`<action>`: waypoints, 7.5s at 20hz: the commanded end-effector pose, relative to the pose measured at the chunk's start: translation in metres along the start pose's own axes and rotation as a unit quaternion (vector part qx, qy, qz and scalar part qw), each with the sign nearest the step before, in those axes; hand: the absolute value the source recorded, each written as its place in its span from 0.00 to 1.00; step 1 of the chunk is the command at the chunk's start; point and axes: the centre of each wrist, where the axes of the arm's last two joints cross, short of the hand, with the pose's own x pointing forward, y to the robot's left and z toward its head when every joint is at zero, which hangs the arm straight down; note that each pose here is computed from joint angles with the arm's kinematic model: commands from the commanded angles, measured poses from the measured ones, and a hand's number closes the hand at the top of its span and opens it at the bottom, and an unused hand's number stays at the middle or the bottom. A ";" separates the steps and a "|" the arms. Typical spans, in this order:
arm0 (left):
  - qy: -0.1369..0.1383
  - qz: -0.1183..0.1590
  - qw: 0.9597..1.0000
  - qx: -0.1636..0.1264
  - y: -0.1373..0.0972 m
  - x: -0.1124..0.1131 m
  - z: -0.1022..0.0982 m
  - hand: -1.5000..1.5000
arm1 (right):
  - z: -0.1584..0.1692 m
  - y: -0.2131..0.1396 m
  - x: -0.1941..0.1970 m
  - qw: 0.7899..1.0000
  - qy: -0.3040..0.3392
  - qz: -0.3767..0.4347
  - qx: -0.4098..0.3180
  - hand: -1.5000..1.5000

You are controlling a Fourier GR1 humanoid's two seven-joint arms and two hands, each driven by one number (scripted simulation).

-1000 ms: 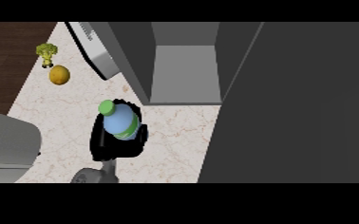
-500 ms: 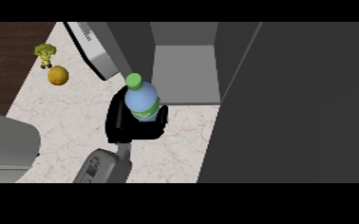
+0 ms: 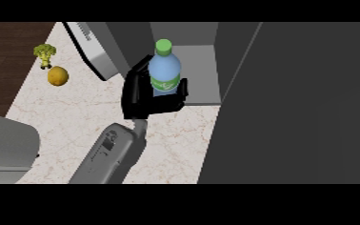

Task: Pick up the bottled water, place it into the cabinet and close the cabinet

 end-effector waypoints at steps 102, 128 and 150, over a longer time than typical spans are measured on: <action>0.001 0.092 0.989 -0.112 0.046 -0.041 0.003 1.00 | 0.015 -0.018 0.018 0.998 -0.002 0.054 0.016 1.00; -0.037 0.084 0.994 -0.058 0.178 0.078 0.190 1.00 | -0.048 0.047 0.029 0.986 -0.007 0.002 0.166 1.00; -0.045 0.086 0.995 -0.038 0.241 0.111 0.228 1.00 | -0.232 0.035 -0.041 0.992 0.054 0.022 0.108 1.00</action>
